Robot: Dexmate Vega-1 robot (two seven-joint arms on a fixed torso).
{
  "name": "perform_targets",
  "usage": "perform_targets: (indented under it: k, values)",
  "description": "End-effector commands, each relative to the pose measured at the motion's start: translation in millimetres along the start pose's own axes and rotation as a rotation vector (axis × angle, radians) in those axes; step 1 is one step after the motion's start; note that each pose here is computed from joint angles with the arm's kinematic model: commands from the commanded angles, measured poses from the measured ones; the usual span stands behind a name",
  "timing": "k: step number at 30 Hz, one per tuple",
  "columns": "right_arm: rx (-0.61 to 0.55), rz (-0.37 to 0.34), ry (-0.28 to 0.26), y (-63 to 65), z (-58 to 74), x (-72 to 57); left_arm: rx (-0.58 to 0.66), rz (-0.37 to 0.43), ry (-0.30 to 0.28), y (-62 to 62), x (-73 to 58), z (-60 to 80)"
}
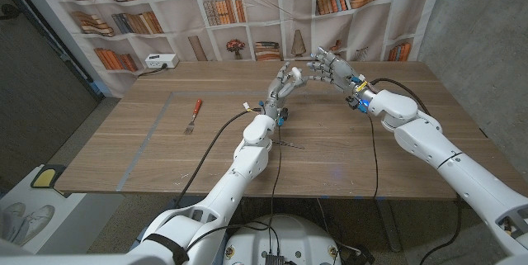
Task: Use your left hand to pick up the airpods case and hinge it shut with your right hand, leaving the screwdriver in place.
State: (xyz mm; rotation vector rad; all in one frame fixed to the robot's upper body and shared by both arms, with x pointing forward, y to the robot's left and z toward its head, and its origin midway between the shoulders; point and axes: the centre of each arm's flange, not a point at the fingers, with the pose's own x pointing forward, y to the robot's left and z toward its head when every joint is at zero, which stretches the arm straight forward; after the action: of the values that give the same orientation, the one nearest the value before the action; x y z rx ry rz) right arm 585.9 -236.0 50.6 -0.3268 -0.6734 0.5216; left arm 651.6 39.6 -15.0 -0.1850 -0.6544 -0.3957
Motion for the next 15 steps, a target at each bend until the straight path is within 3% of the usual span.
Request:
perform_targets:
  k: [1, 10, 11, 15]
  values:
    - [0.049, -0.102, -0.018, -17.7, -5.9, -11.7, 0.005, 0.013, -0.005, 7.0, -3.8, 2.4]
    - [0.239, -0.12, -0.108, -23.7, -21.1, -18.3, 0.028, 0.035, -0.021, 22.2, -13.1, 13.6]
    - [0.247, -0.149, -0.125, -24.4, -21.6, -20.3, 0.028, 0.044, -0.019, 23.7, -14.7, 14.6]
    - [0.308, -0.114, -0.134, -26.9, -24.0, -21.4, 0.054, 0.068, -0.024, 29.5, -18.8, 19.9]
